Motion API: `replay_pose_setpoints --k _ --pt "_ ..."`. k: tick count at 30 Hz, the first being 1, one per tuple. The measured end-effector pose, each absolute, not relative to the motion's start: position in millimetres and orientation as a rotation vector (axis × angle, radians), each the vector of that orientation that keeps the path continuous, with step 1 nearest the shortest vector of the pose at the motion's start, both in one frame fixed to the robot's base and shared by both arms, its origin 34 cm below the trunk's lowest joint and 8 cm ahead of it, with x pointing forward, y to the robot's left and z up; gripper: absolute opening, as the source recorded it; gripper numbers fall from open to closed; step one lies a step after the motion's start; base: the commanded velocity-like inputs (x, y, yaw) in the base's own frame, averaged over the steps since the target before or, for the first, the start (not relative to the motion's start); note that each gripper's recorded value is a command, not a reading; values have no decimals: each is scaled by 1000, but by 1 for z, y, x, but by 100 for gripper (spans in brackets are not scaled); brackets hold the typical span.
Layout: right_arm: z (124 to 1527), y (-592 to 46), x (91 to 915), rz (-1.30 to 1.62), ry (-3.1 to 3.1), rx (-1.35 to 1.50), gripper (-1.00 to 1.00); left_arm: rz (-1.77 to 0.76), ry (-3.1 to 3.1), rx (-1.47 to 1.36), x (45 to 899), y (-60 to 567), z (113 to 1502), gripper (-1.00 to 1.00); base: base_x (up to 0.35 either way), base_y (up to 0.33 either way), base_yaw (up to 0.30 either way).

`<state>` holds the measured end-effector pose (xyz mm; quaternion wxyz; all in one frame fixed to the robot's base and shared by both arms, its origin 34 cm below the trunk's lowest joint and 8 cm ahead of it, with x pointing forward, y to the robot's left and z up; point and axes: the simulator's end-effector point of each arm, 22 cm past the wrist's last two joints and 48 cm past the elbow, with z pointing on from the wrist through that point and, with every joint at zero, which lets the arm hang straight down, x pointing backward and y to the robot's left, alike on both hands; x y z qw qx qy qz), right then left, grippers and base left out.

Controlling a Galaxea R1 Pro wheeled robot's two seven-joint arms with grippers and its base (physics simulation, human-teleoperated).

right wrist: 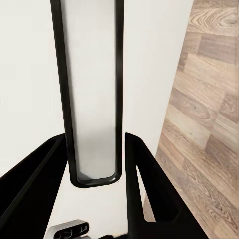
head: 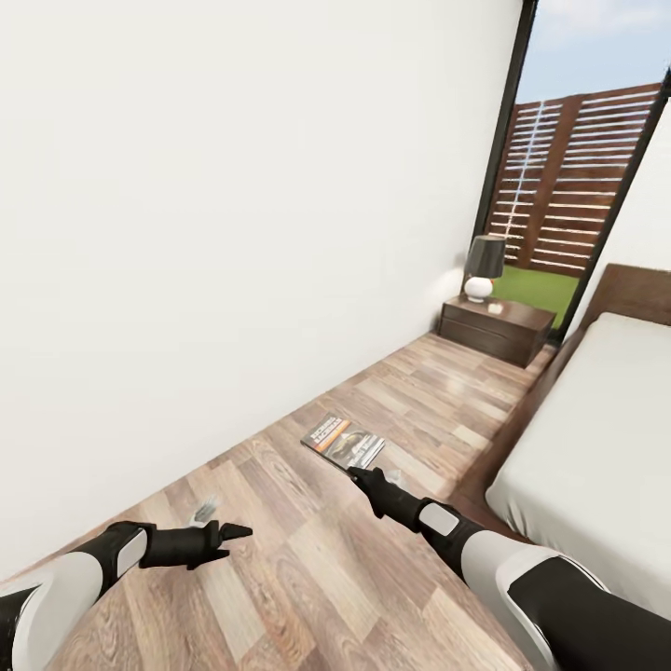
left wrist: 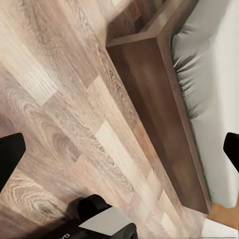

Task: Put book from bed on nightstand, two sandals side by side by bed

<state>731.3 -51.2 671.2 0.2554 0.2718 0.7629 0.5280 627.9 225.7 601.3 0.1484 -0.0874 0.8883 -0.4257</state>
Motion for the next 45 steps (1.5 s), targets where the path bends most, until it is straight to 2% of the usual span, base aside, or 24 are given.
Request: replay_pose_setpoints --k 18,45 --pt "672 -51 732 1438 2068 742 -100 -1224 2554 -252 628 227 602 100 100 119 -189" --pt "672 -51 732 1438 2068 742 -100 -1220 2554 -254 628 229 602 100 101 174 -148"
